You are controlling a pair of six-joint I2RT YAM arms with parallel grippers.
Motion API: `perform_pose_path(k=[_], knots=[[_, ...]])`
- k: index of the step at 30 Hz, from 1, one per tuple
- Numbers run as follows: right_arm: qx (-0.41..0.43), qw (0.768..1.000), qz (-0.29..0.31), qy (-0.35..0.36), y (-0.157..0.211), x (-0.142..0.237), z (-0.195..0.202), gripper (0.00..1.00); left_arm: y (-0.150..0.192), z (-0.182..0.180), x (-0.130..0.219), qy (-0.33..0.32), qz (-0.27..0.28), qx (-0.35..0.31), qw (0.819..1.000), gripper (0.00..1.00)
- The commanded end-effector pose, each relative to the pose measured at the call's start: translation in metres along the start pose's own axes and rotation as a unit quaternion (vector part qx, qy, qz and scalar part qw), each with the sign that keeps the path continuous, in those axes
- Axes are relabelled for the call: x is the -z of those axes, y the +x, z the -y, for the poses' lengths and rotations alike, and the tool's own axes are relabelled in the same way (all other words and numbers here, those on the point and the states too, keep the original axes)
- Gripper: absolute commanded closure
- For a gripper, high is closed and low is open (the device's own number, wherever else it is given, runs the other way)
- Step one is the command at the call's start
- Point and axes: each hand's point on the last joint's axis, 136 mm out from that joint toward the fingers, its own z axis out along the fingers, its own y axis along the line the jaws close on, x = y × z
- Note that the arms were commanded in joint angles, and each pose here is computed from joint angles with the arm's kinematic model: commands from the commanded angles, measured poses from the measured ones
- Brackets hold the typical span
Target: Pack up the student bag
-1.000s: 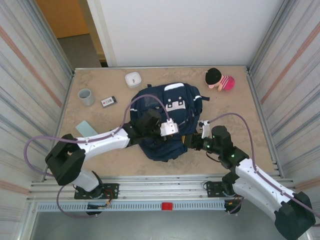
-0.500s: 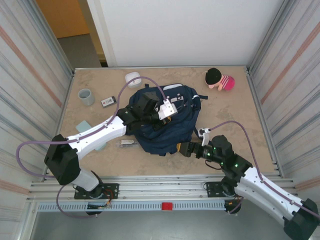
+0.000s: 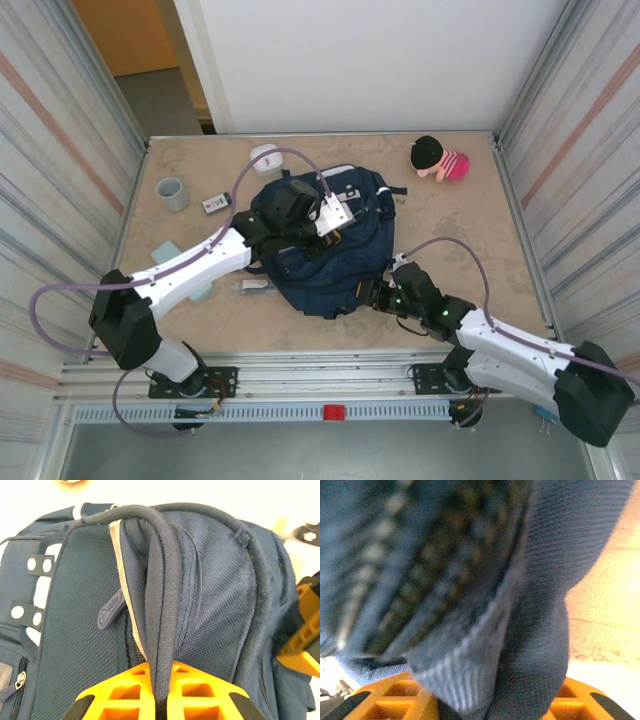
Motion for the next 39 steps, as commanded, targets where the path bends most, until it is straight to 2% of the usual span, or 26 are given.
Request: perform_pose_path(k=[1, 4, 6, 9, 11, 13, 17, 21, 25, 29, 33, 39], knots=[[-0.014, 0.998, 0.001, 0.055, 0.006, -0.009, 0.022, 0.68, -0.089, -0.015, 0.052, -0.03, 0.138, -0.095, 0.985, 1.0], [0.0, 0.998, -0.002, 0.058, 0.008, -0.015, 0.019, 0.68, -0.092, -0.011, 0.053, -0.02, 0.137, -0.157, 0.978, 1.0], [0.02, 0.999, 0.0, 0.047, 0.005, -0.014, 0.011, 0.62, -0.09, -0.009, 0.051, -0.014, 0.135, -0.193, 0.972, 1.0], [0.064, 0.997, 0.01, 0.036, -0.005, -0.002, -0.003, 0.44, -0.075, -0.001, 0.048, 0.027, 0.14, -0.24, 0.96, 1.0], [0.102, 0.994, 0.017, 0.027, -0.012, 0.012, -0.014, 0.28, -0.063, 0.004, 0.047, 0.058, 0.156, -0.268, 0.949, 1.0], [0.135, 0.991, 0.017, 0.014, -0.016, 0.026, -0.024, 0.21, -0.056, 0.008, 0.047, 0.08, 0.172, -0.29, 0.938, 1.0], [0.184, 0.983, 0.007, -0.009, -0.024, 0.057, -0.041, 0.17, -0.042, 0.021, 0.049, 0.132, 0.196, -0.334, 0.913, 1.0], [0.212, 0.976, 0.002, -0.043, -0.033, 0.085, -0.058, 0.17, -0.025, 0.027, 0.046, 0.149, 0.189, -0.34, 0.909, 1.0], [0.208, 0.976, 0.032, -0.055, -0.058, 0.102, -0.064, 0.14, -0.007, 0.038, 0.049, 0.154, 0.197, -0.339, 0.907, 1.0], [0.143, 0.984, 0.043, -0.098, -0.092, 0.099, -0.061, 0.13, -0.001, 0.041, 0.053, 0.149, 0.223, -0.316, 0.91, 1.0], [0.128, 0.981, 0.04, -0.141, -0.114, 0.085, -0.054, 0.13, 0.006, 0.039, 0.056, 0.149, 0.233, -0.297, 0.914, 1.0], [0.151, 0.975, -0.007, -0.163, -0.106, 0.064, -0.05, 0.13, 0.007, 0.031, 0.058, 0.137, 0.24, -0.283, 0.918, 1.0]])
